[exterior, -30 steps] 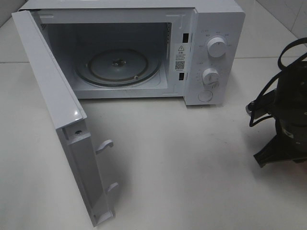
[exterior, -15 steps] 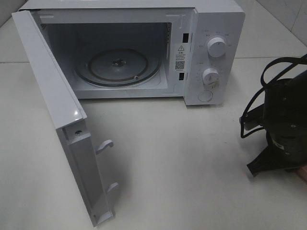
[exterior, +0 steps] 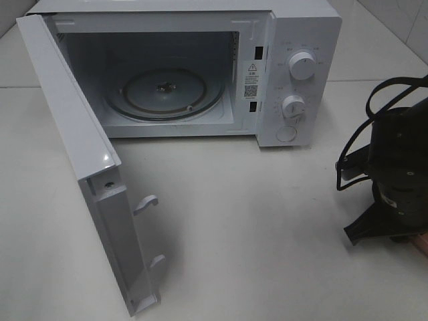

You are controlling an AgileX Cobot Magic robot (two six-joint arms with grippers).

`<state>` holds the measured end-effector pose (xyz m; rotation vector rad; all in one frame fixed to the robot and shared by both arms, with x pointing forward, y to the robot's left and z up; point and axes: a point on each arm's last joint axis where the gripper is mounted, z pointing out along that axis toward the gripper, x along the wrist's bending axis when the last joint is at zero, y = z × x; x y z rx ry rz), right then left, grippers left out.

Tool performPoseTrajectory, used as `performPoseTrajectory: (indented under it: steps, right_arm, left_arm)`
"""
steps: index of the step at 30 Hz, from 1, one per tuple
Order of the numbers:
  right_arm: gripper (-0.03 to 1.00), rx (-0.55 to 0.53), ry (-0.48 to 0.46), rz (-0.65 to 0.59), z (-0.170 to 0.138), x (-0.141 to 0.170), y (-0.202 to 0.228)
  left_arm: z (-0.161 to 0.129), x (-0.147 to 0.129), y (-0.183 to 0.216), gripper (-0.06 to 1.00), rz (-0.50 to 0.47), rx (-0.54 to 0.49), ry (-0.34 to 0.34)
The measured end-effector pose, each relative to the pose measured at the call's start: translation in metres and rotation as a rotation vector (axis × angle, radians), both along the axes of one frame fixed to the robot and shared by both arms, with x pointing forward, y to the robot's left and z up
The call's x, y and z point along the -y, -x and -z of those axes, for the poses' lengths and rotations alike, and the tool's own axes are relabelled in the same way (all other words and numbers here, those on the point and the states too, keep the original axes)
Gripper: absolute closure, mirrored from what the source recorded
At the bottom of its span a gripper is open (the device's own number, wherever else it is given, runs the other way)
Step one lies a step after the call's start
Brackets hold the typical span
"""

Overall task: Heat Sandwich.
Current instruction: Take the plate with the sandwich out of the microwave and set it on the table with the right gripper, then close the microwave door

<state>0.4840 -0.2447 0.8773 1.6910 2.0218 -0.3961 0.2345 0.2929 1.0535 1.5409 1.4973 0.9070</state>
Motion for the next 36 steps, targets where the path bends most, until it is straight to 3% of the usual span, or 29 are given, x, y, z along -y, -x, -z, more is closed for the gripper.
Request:
performPoseTrajectory:
  steps: [1, 4, 7, 12, 16, 24, 36]
  right_arm:
    - [0.66, 0.000, 0.000, 0.000, 0.000, 0.000, 0.000]
    - [0.51, 0.020, -0.035, -0.016, -0.015, -0.001, 0.002]
    - [0.44, 0.024, -0.056, -0.031, -0.023, -0.002, 0.003]
    - [0.26, 0.012, -0.150, -0.099, -0.050, -0.006, 0.013]
    - [0.18, -0.001, -0.217, -0.145, -0.067, -0.009, 0.022]
    - [0.16, 0.027, -0.313, -0.195, -0.101, -0.008, 0.042]
    - [0.17, 0.188, -0.434, -0.226, -0.163, 0.009, 0.095]
  left_arm:
    - [0.000, 0.000, 0.000, -0.05, 0.000, 0.000, 0.000]
    - [0.000, 0.000, 0.000, -0.05, 0.000, 0.000, 0.000]
    - [0.000, 0.000, 0.000, -0.05, 0.000, 0.000, 0.000]
    - [0.000, 0.000, 0.000, -0.05, 0.000, 0.000, 0.000]
    - [0.000, 0.000, 0.000, -0.05, 0.000, 0.000, 0.000]
    - [0.000, 0.000, 0.000, -0.05, 0.000, 0.000, 0.000]
    - [0.000, 0.000, 0.000, -0.05, 0.000, 0.000, 0.000]
